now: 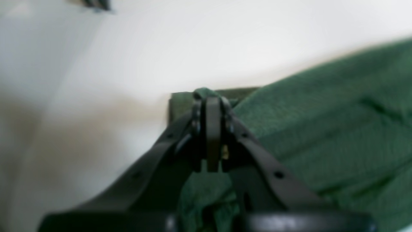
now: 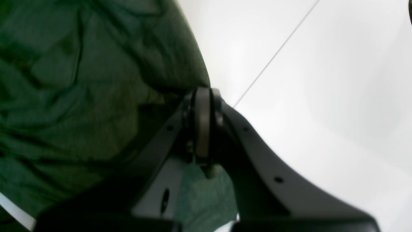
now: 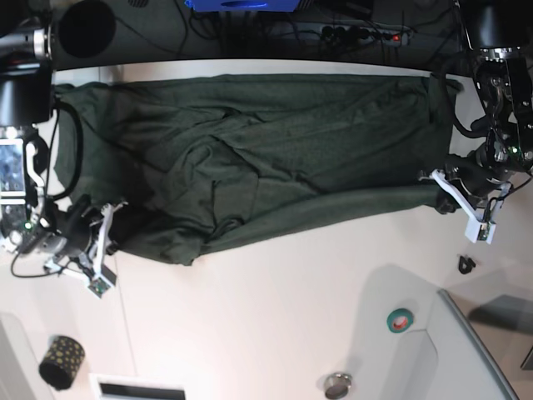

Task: Layout the t-shirt on the table in an organized manner, then fold the t-shirt properly
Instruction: 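Pull both held shirt edges toward the robot, stretching the shirt flat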

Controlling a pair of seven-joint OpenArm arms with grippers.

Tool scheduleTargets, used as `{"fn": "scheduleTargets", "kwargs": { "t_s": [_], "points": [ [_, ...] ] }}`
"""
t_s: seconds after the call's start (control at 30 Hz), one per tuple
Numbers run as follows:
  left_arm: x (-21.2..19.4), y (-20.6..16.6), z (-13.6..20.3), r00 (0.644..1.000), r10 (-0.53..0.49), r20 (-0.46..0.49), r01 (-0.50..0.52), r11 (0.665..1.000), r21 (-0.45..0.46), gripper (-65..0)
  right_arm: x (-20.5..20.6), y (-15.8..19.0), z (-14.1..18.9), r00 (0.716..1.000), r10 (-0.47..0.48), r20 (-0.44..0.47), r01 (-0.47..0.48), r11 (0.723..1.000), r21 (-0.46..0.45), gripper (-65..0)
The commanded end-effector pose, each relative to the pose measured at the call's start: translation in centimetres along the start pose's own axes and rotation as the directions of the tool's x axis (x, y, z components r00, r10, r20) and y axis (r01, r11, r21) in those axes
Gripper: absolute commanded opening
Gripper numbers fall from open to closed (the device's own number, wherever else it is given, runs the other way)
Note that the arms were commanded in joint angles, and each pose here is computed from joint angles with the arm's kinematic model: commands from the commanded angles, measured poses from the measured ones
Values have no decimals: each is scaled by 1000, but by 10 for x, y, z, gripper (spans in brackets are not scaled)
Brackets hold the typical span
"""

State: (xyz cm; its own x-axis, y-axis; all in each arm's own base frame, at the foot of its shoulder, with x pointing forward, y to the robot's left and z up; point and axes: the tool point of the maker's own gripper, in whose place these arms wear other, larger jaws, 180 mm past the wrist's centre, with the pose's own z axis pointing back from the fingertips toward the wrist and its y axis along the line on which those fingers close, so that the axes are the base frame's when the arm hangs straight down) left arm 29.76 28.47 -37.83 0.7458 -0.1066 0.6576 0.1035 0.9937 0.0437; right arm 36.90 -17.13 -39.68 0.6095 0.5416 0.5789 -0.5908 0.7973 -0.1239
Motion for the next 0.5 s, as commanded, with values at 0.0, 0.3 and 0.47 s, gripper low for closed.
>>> {"fn": "scheduleTargets", "kwargs": {
  "t_s": [0.0, 0.3, 0.47],
  "points": [
    [15, 3, 6, 999, -27, 44, 27, 1000, 1, -650, 15, -14, 12, 999, 24, 44, -22, 999, -43, -648],
    [-20, 6, 13, 998, -55, -43, 55, 998, -11, -650, -34, 12, 30, 998, 58, -31, -59, 997, -39, -648],
    [-22, 21, 18, 998, -46, -46, 47, 999, 20, -650, -67, 12, 34, 997, -9, -76, 6, 999, -44, -648]
  ]
}}
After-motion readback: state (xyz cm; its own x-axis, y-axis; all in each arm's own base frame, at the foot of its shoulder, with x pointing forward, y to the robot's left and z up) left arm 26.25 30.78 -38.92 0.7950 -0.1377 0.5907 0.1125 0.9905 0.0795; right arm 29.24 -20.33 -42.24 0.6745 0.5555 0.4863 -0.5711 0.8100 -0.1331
